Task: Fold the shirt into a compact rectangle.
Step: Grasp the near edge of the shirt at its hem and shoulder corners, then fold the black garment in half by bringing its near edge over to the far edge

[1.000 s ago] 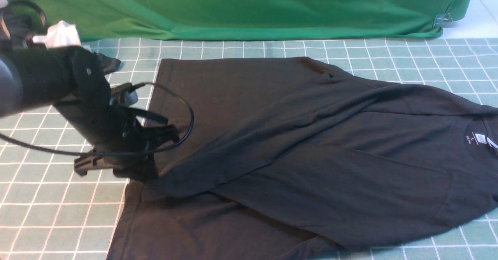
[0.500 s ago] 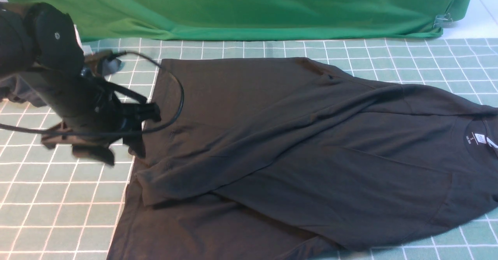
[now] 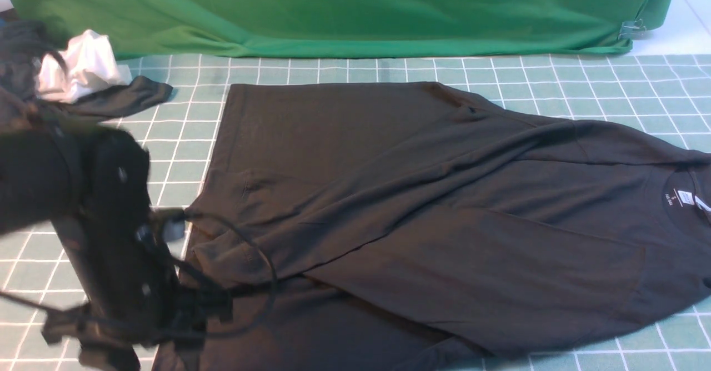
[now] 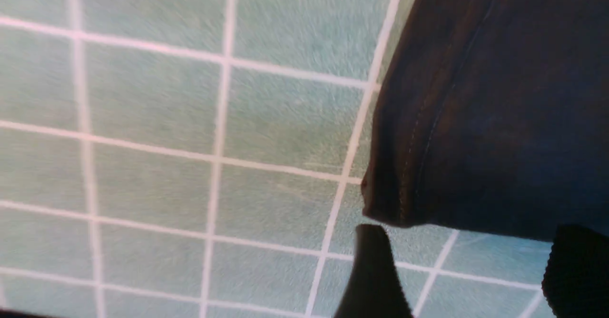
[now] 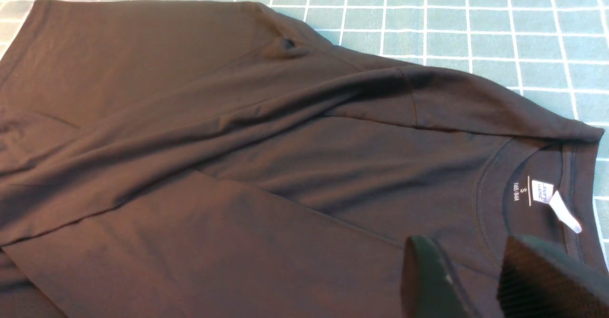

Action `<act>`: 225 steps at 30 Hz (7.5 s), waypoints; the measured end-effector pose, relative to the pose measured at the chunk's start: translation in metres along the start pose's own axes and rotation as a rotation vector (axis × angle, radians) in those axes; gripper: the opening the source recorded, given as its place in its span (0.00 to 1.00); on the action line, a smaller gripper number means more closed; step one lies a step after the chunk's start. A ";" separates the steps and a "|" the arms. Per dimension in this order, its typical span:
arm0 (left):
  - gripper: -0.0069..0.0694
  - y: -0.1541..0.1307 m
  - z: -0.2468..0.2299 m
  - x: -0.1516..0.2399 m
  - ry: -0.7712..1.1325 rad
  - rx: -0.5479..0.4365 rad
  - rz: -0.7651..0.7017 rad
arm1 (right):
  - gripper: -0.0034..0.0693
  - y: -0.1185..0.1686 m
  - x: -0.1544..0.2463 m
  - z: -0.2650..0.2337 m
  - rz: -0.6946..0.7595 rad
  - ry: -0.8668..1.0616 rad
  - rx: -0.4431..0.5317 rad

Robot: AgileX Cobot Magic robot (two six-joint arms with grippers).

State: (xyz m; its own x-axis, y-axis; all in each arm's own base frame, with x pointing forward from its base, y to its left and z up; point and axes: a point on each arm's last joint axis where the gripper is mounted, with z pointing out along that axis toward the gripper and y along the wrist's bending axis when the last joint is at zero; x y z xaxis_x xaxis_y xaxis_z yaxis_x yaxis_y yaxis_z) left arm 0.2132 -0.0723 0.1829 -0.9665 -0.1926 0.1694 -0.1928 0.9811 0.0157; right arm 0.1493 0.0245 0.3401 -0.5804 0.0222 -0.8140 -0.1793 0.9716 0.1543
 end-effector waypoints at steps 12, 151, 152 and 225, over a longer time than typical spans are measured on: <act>0.65 0.003 0.024 0.001 -0.122 0.014 -0.043 | 0.35 -0.006 0.003 0.032 0.008 0.132 0.001; 0.11 -0.033 -0.087 -0.227 -0.492 0.269 0.058 | 0.08 0.039 -0.033 0.322 -0.454 0.623 0.100; 0.11 -0.033 -0.088 -0.227 -0.491 0.267 0.059 | 0.08 0.039 -0.033 0.323 -0.455 0.624 0.099; 0.12 -0.004 -0.066 -0.186 -0.471 0.201 0.203 | 0.08 0.039 -0.041 0.317 -0.433 0.676 0.116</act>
State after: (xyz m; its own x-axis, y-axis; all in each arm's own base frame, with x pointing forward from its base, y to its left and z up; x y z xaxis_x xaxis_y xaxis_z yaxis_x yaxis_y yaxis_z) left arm 0.4049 -0.0389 0.2168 -0.9499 -0.0328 -0.3110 0.0211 0.9855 -0.1682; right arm 0.4177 0.1363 0.2017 -0.8396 -0.4723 -0.2683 -0.4360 0.8806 -0.1858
